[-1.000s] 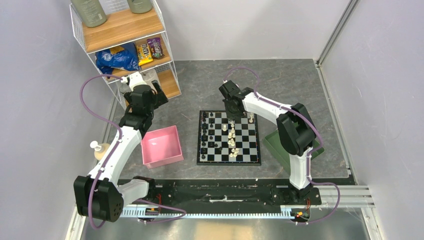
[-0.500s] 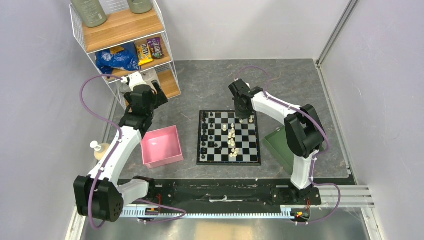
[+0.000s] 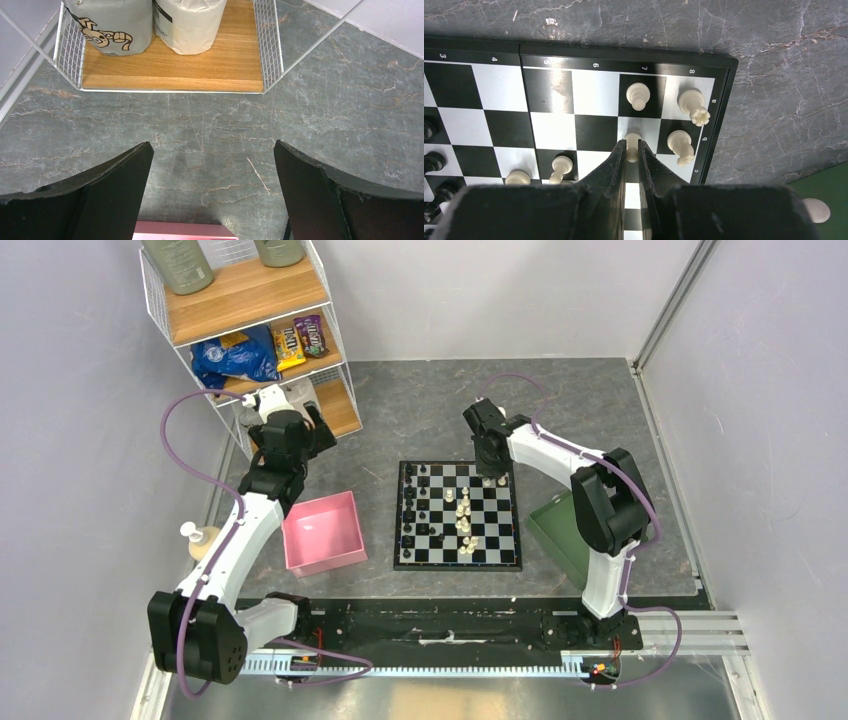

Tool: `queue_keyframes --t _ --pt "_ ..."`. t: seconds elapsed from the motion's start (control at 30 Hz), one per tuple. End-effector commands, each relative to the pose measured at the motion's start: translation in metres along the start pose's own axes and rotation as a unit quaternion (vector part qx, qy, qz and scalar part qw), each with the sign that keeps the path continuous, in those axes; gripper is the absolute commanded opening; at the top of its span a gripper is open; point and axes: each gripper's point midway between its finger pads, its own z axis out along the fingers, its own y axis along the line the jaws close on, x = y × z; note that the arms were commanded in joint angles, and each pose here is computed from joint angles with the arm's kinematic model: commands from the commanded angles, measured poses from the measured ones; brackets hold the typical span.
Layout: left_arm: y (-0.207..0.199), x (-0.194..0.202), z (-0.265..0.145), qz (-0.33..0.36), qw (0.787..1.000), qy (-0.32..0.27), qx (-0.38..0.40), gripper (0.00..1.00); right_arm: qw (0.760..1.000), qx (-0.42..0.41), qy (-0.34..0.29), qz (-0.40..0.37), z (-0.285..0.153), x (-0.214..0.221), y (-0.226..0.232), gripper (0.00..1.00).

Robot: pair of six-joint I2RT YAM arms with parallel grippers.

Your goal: Set up the chess pieces on the board

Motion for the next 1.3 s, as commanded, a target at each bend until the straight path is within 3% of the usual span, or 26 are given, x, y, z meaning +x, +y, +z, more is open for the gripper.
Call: queue_keyframes --t 0.0,0.4,0.53,0.73,0.97,1.27 --pt "-0.003 -0.012 0.0 -0.009 1.0 -0.024 0.005 1.0 0.999 0.0 -0.029 0.018 -0.009 -0.013 -0.003 0.18" --pt "-0.002 -0.012 0.0 -0.008 1.0 -0.024 0.004 1.0 0.999 0.0 -0.027 0.023 -0.004 -0.014 -0.006 0.21" --pt "-0.003 -0.011 0.001 -0.009 1.0 -0.023 0.005 1.0 0.999 -0.01 -0.029 0.02 -0.01 -0.016 -0.004 0.35" --pt "-0.004 -0.011 0.002 -0.01 1.0 -0.021 0.008 1.0 0.998 -0.04 -0.043 0.012 -0.029 -0.026 0.005 0.43" --pt "-0.005 -0.01 0.002 -0.013 1.0 -0.02 0.01 1.0 0.996 -0.074 -0.049 -0.005 -0.05 -0.02 0.029 0.46" --pt "-0.005 -0.01 0.001 -0.013 1.0 -0.02 0.01 1.0 0.996 -0.087 -0.016 -0.022 -0.035 0.005 0.061 0.46"
